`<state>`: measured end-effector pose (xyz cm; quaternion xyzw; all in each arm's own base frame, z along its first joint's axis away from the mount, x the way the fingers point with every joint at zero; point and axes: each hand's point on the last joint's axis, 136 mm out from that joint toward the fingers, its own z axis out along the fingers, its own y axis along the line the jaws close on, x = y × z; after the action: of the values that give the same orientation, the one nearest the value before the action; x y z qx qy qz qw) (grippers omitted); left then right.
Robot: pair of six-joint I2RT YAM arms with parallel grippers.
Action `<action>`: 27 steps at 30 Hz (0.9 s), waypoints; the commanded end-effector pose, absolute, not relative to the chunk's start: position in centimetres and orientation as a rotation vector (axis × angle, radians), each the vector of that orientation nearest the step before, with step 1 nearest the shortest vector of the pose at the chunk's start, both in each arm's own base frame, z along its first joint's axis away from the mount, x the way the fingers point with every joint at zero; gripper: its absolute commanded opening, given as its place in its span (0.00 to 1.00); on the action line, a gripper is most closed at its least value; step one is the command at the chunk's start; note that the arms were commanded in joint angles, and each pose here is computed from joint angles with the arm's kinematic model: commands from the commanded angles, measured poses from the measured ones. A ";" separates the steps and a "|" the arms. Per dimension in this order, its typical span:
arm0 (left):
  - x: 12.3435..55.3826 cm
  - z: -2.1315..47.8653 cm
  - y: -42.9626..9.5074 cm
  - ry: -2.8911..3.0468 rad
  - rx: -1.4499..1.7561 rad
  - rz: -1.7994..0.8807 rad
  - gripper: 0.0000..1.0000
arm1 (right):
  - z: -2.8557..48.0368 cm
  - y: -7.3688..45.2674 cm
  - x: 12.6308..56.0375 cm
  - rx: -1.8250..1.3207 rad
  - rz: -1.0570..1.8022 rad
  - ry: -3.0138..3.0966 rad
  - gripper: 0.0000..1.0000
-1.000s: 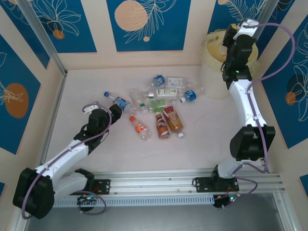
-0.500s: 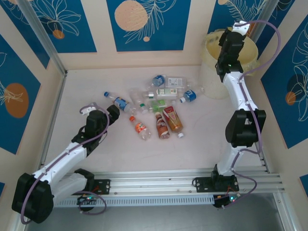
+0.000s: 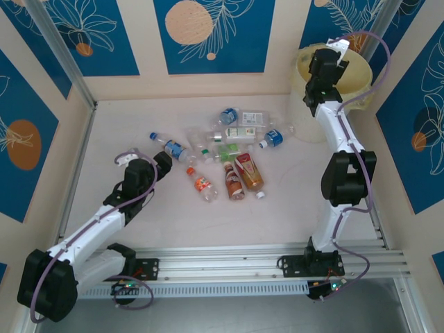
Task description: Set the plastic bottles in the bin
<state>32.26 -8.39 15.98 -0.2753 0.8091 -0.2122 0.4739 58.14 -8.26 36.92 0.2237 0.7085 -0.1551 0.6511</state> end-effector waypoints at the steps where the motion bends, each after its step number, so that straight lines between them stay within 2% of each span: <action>1: 32.1 15.0 -7.9 1.996 -0.707 -0.504 1.00 | 37.6 -9.3 56.6 0.609 -0.295 1.590 0.64; 5: 32.2 14.8 -7.9 2.005 -0.714 -0.502 1.00 | 38.4 -9.0 56.1 0.605 -0.270 1.581 0.72; 7: 32.2 14.6 -8.0 2.012 -0.715 -0.504 1.00 | 38.8 -8.8 55.8 0.602 -0.248 1.577 0.86; 8: 32.2 14.5 -8.0 2.017 -0.714 -0.503 1.00 | 38.9 -8.7 55.7 0.601 -0.237 1.576 1.00; 17: 32.4 14.0 -8.2 2.041 -0.714 -0.501 1.00 | 41.4 -6.5 53.9 0.512 -0.115 1.540 0.99; 23: 32.5 13.4 -8.3 2.081 -0.711 -0.482 1.00 | 42.2 -3.1 51.6 0.298 -0.007 1.639 1.00; 27: 32.7 13.1 -8.4 2.094 -0.714 -0.482 1.00 | 40.4 1.0 48.2 0.076 0.141 1.806 0.99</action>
<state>32.23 -8.49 12.55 -0.2777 0.8393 -0.1883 0.4277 51.24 -2.93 40.82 0.1264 0.7466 -0.0008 0.6532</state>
